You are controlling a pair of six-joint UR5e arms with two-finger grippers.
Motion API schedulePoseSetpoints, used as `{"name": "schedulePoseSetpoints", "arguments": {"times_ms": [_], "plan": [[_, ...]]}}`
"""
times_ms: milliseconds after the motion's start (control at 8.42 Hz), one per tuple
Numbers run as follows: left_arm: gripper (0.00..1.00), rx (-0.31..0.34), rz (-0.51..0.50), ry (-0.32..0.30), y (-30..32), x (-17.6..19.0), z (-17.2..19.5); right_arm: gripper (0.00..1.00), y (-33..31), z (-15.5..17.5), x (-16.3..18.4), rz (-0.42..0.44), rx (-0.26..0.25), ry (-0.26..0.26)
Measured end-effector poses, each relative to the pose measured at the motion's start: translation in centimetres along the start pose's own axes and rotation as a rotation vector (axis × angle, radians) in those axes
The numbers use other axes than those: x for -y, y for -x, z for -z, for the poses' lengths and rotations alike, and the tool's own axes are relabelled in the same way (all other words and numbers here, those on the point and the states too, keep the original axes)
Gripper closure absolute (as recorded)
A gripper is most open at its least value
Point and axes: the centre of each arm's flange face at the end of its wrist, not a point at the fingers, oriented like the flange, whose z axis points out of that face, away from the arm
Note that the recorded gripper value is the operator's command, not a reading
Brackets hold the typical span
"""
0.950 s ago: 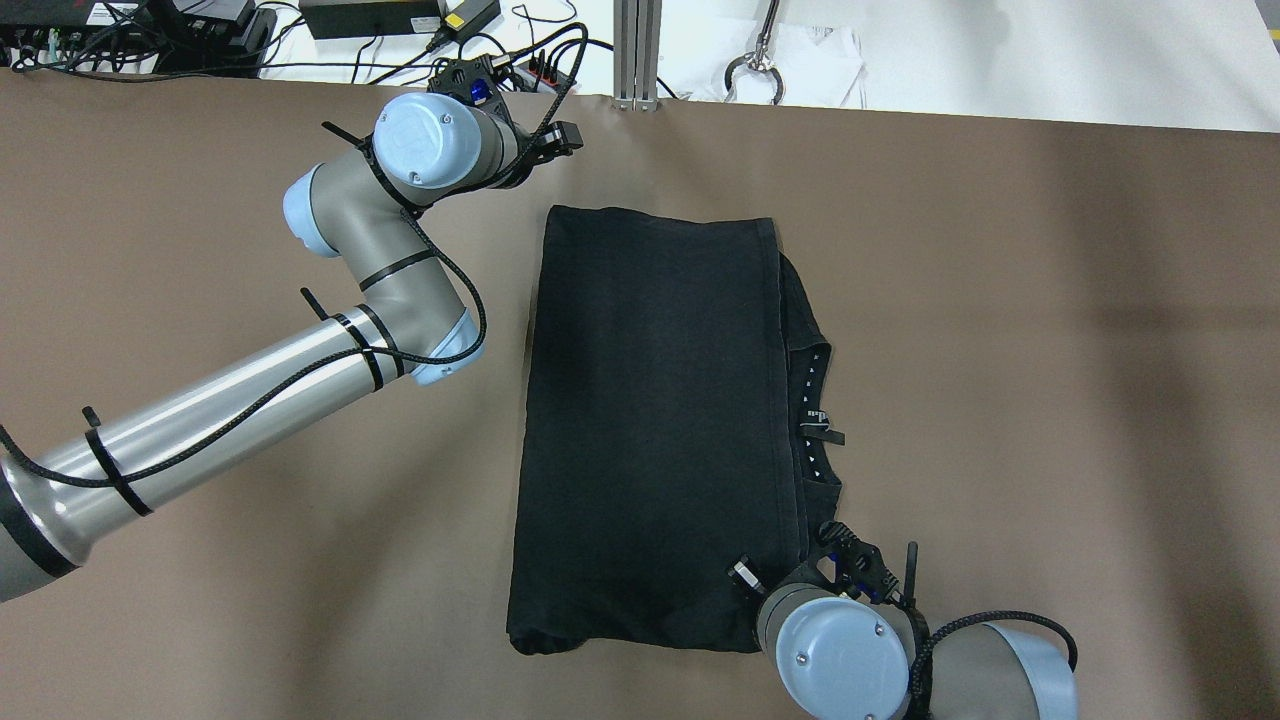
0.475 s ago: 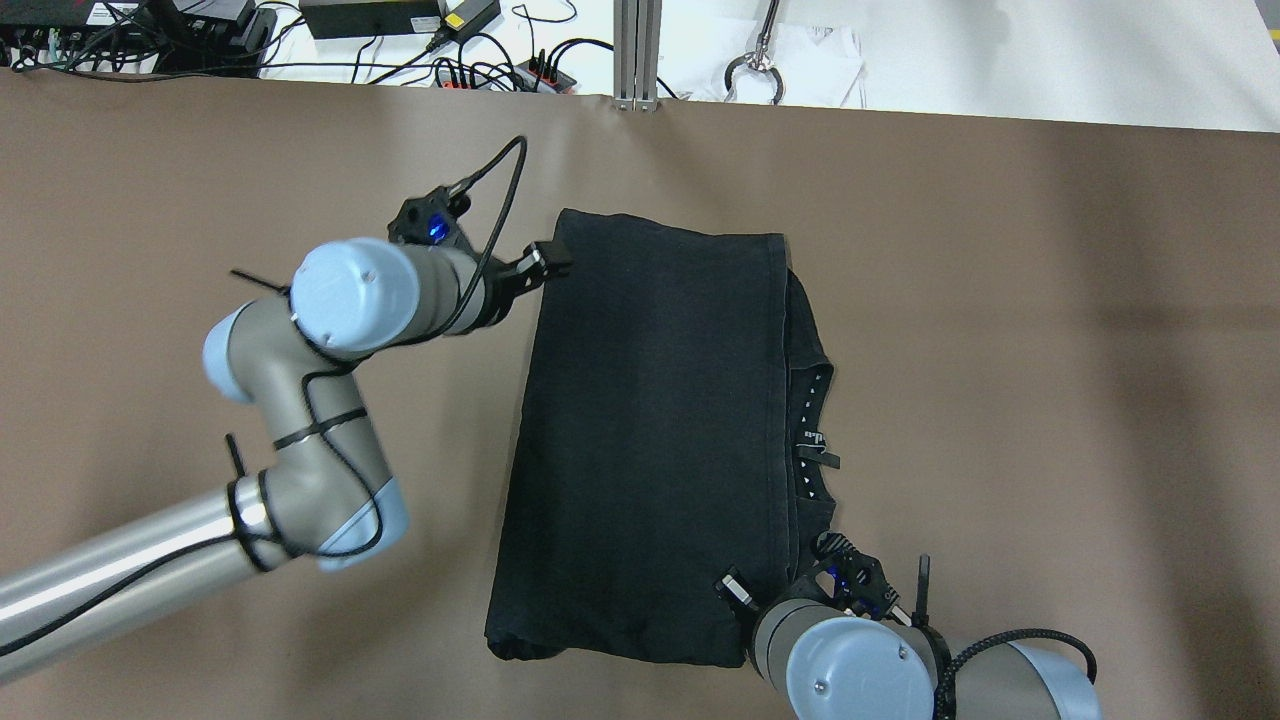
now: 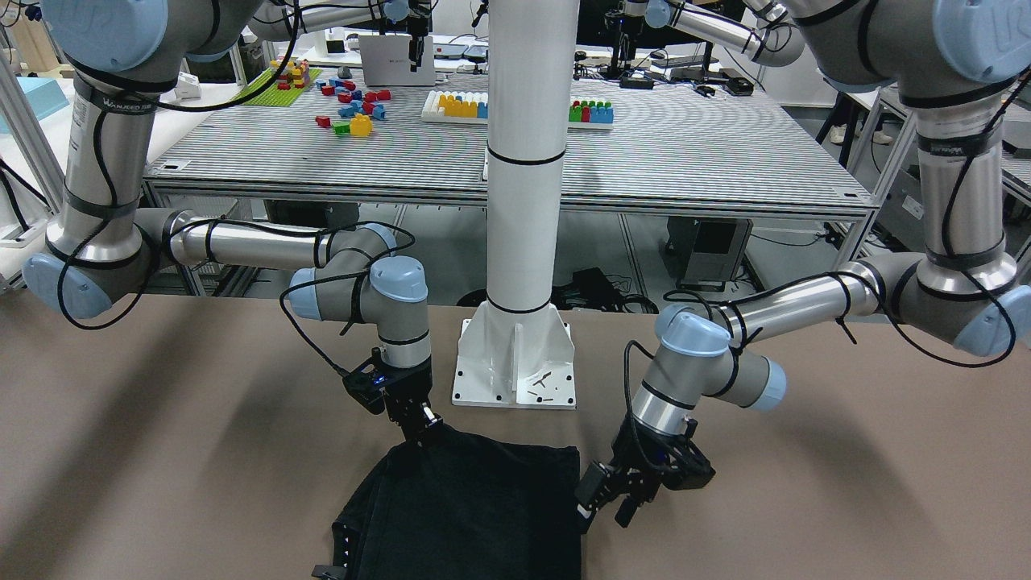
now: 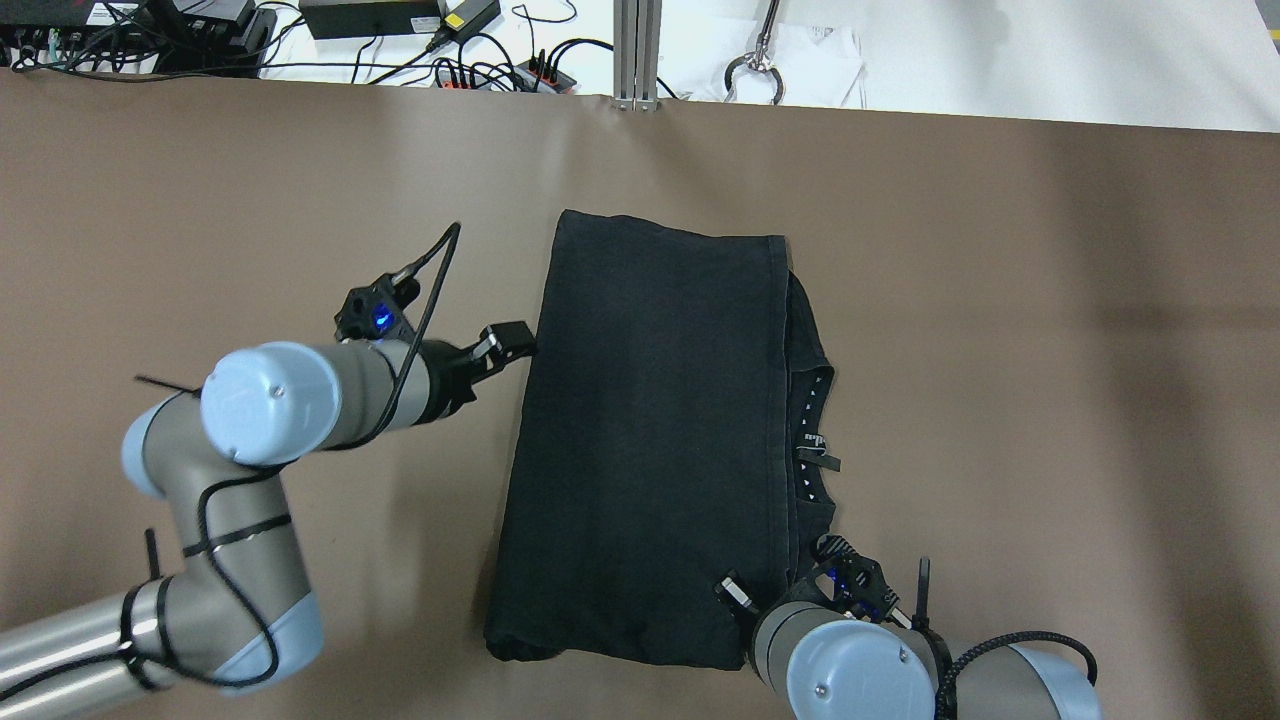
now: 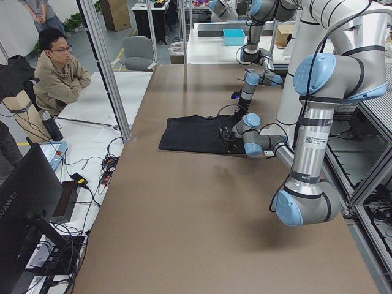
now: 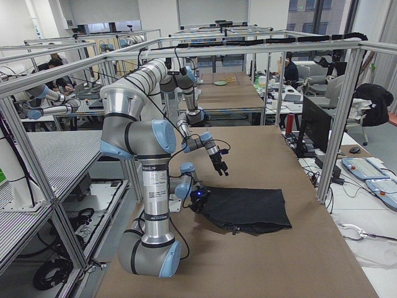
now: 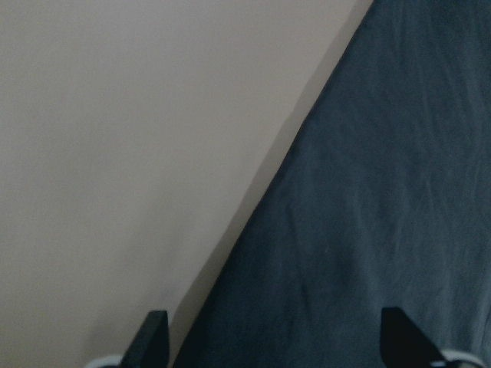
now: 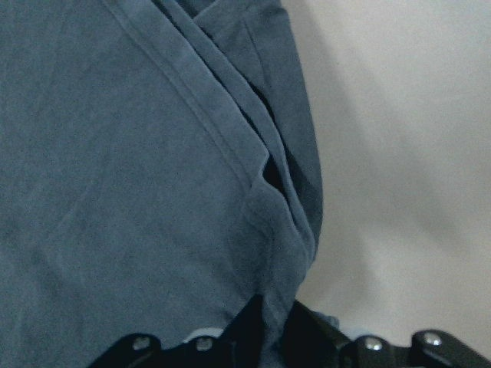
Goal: Fold clothes
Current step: 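Move the left gripper down to the other near corner of the shirt, then grasp the near corners of the shirt with both grippers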
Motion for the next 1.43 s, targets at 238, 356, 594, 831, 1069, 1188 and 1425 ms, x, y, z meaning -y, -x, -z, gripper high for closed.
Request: {"name": "schedulePoseSetpoints", "arguments": {"times_ms": [238,356,594,831,1069,1188,1425], "plan": [[0.35,0.027,0.006,0.050,3.5,-7.4,0.1,0.94,-0.1,0.0,-0.2,0.003,-0.001,0.003],[0.35,0.032,0.005,0.058,4.5,-9.6,0.1,0.94,-0.1,0.0,-0.2,0.003,-0.001,0.003],[0.36,0.038,0.002,0.064,5.4,-11.4,0.1,0.94,-0.2,0.0,-0.2,0.003,-0.002,0.002],[0.32,0.042,0.001,0.063,5.7,-11.6,0.0,0.94,-0.2,0.0,-0.2,0.003,-0.001,0.002],[0.51,0.056,-0.005,0.056,6.5,-11.3,-0.2,0.94,-0.1,0.0,-0.2,0.003,-0.001,0.002],[0.72,0.061,-0.007,0.056,6.8,-11.3,-0.2,0.94,-0.1,0.0,-0.2,0.003,0.000,0.003],[1.00,0.059,-0.003,0.059,6.7,-11.4,-0.2,0.94,-0.1,0.0,-0.3,0.003,0.000,0.003]]}}
